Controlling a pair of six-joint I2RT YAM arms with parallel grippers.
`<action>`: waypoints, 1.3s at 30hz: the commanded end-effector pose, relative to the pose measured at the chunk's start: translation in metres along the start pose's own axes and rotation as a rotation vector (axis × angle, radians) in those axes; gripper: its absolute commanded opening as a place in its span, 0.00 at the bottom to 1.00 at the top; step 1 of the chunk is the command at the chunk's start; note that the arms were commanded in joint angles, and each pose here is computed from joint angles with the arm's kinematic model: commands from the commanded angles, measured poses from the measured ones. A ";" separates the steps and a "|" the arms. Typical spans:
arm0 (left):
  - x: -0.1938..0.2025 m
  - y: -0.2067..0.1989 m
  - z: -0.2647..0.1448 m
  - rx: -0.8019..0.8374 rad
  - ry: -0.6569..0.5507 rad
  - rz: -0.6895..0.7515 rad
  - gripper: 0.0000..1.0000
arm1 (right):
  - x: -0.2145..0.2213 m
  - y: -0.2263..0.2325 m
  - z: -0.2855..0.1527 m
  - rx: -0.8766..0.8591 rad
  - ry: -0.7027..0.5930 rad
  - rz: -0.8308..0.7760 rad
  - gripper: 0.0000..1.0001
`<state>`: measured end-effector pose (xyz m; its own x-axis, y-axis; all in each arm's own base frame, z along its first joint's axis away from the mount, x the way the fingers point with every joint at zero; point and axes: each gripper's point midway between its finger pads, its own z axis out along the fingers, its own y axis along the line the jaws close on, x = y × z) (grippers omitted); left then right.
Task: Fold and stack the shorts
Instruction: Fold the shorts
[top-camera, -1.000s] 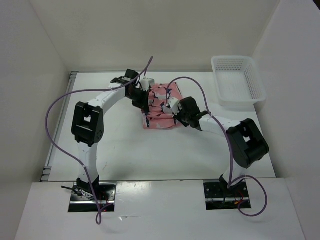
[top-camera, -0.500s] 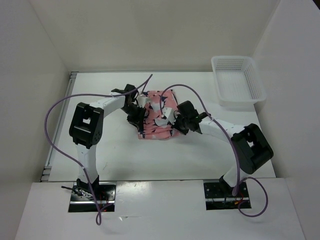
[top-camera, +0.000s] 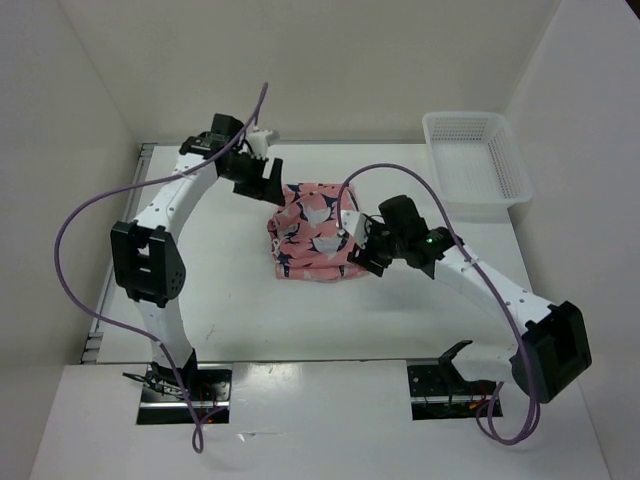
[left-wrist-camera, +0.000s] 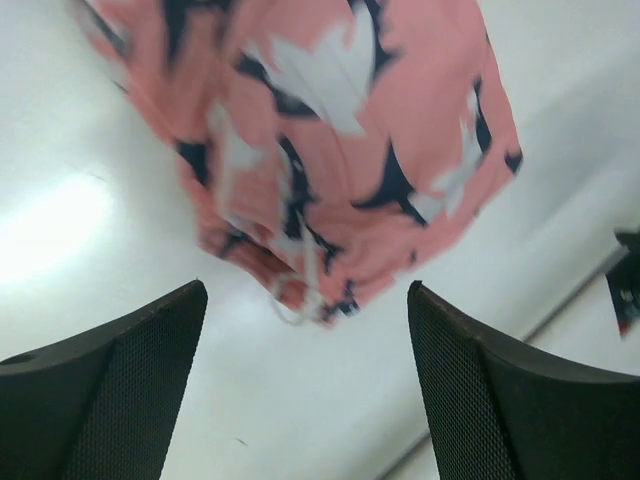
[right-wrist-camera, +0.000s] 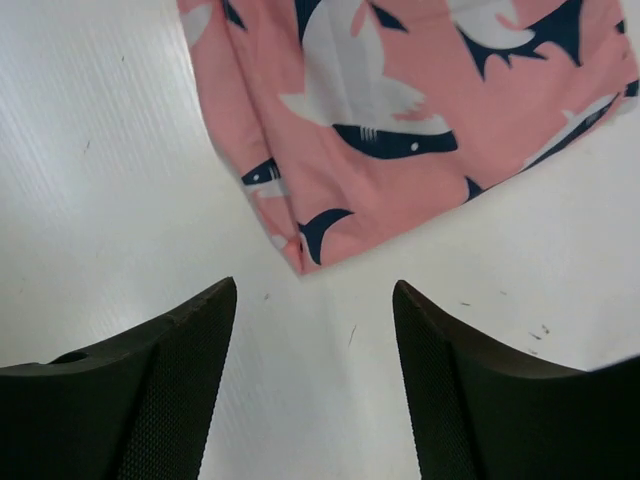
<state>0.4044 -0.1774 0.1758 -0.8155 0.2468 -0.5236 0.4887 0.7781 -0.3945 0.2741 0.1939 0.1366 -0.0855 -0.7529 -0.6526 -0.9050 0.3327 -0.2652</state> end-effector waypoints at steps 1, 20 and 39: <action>-0.013 0.034 0.027 -0.050 -0.009 -0.010 0.88 | -0.007 -0.008 0.008 0.014 -0.024 0.054 0.67; 0.002 0.072 0.109 -0.092 0.094 -0.023 0.10 | 0.063 -0.007 0.093 -0.008 0.169 0.084 0.00; -0.028 0.078 0.100 -0.094 0.002 0.003 0.72 | 0.035 -0.030 0.080 0.076 0.145 -0.053 0.61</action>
<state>0.4980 -0.1775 0.0722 -0.8321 0.2439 -0.4981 0.4390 0.8385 -0.3227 0.3103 0.1856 0.0250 -0.1364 -0.8809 -0.4532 -0.9111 0.2912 -0.2917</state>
